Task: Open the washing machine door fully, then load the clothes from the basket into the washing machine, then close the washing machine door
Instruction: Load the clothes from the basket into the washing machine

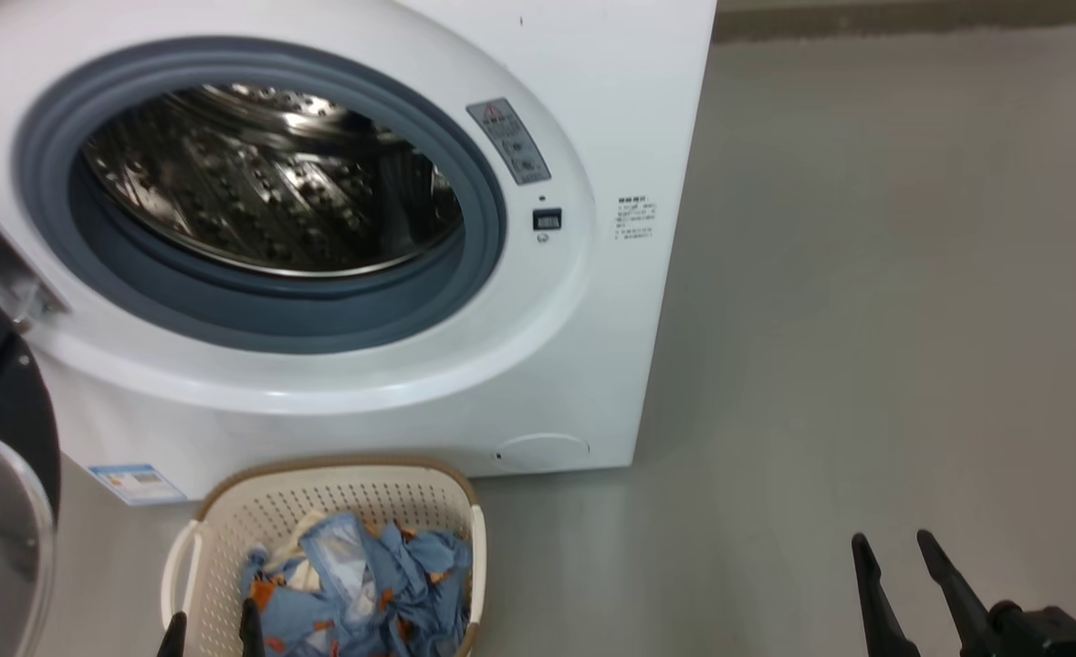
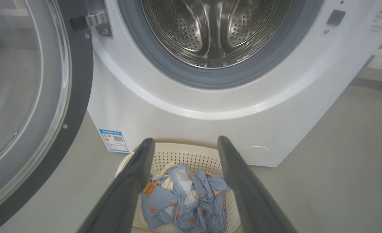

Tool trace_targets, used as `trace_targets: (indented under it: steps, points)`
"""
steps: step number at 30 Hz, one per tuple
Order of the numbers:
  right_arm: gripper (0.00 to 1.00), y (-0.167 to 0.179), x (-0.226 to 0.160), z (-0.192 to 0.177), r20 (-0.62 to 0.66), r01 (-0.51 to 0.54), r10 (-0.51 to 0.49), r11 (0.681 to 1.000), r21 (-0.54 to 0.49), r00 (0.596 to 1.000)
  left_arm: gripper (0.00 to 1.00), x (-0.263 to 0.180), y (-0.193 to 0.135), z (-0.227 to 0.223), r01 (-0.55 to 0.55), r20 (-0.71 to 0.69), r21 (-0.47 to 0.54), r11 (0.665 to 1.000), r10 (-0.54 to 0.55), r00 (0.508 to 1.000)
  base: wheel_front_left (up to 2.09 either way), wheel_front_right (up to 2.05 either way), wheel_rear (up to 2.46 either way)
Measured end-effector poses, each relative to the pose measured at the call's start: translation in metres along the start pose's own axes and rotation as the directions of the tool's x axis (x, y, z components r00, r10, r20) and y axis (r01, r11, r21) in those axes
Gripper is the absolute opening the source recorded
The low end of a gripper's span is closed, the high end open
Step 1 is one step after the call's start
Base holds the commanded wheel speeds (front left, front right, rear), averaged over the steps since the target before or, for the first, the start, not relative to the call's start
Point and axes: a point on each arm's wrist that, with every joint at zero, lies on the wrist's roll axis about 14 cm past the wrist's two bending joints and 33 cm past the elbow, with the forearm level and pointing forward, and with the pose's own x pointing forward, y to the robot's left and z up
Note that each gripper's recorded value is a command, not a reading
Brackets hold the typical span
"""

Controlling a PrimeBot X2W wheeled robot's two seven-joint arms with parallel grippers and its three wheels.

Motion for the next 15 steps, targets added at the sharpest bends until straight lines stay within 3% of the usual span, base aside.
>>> trace_targets:
  steps: [8,15]
  points:
    - [1.00,-0.003,0.027,-0.010,-0.026,0.008,-0.008,1.000,0.004,1.000,1.00,0.046,-0.015,-0.040,0.055,-0.139,-0.008,0.998,-0.056,0.989,0.00,0.00,0.00]
    - [1.00,-0.010,0.055,-0.025,-0.057,0.023,-0.023,1.000,0.003,0.998,1.00,0.086,-0.026,-0.091,0.093,-0.309,-0.025,0.995,-0.096,0.946,0.00,0.00,0.00]
